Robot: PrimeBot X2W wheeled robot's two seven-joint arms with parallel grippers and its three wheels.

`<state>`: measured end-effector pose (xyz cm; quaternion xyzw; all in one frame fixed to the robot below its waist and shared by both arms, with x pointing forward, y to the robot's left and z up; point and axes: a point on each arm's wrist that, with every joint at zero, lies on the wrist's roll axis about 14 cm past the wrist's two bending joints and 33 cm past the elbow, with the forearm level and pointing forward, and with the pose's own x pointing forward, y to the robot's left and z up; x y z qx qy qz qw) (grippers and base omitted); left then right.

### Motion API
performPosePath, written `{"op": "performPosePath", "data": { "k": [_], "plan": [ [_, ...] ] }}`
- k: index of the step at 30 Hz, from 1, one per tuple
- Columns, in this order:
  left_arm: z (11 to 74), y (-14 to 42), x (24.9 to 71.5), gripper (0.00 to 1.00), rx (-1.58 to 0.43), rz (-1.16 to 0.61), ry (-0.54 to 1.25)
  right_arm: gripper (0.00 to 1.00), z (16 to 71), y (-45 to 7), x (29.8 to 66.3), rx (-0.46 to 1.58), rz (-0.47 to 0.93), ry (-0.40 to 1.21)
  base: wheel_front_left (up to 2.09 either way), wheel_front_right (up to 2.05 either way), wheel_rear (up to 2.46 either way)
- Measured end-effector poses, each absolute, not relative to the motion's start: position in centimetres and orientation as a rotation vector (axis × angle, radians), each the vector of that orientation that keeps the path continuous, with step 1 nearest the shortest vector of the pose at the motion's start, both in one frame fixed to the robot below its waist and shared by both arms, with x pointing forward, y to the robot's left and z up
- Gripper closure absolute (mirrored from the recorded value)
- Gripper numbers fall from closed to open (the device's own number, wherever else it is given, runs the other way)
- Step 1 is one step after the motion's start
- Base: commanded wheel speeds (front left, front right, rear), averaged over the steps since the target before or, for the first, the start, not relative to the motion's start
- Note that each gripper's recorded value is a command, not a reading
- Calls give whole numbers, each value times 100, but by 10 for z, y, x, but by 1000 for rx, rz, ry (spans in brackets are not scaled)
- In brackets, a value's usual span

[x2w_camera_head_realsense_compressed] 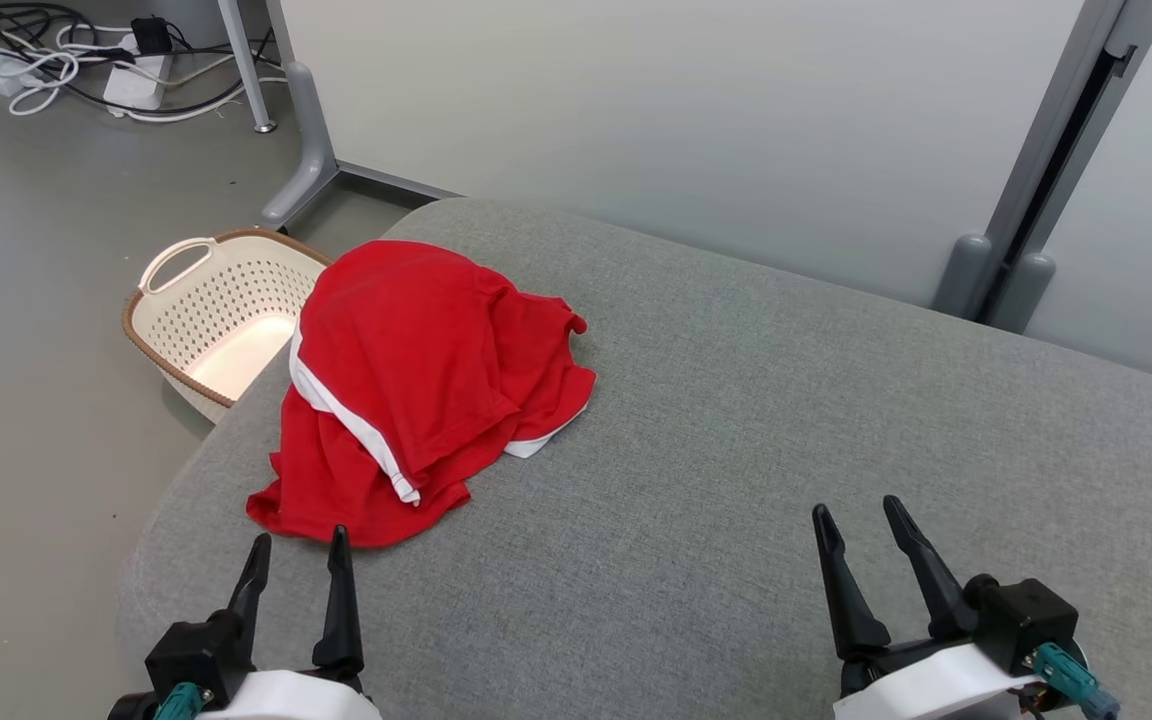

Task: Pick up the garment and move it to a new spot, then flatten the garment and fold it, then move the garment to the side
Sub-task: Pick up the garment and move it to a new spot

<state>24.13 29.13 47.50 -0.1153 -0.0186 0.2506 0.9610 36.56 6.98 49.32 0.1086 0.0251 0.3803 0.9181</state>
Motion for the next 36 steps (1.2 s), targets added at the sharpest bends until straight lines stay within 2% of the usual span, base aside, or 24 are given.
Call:
{"op": "performPosePath", "data": {
  "k": [14, 19, 22, 28, 32, 36],
  "plan": [
    [470, 296, 246, 0, -231, 513, -12, 0, 490, 69, 374, 231, 770, 57, 0, 0, 0],
    [476, 303, 271, 0, -194, 477, -10, 0, 481, 56, 389, 225, 723, 63, 0, 0, 0],
    [489, 313, 302, 0, -151, 427, -27, 0, 468, 36, 405, 210, 673, 80, 0, 0, 0],
    [477, 329, 341, 0, -130, 381, 79, 0, 457, 10, 433, 186, 607, 75, 0, 0, 0],
    [457, 338, 370, 0, -205, 365, 205, 0, 451, -3, 446, 196, 568, 73, 0, 0, 0],
    [436, 355, 387, 0, -168, 361, 352, 0, 443, -21, 458, 193, 527, 75, 0, 0, 0]
  ]
}}
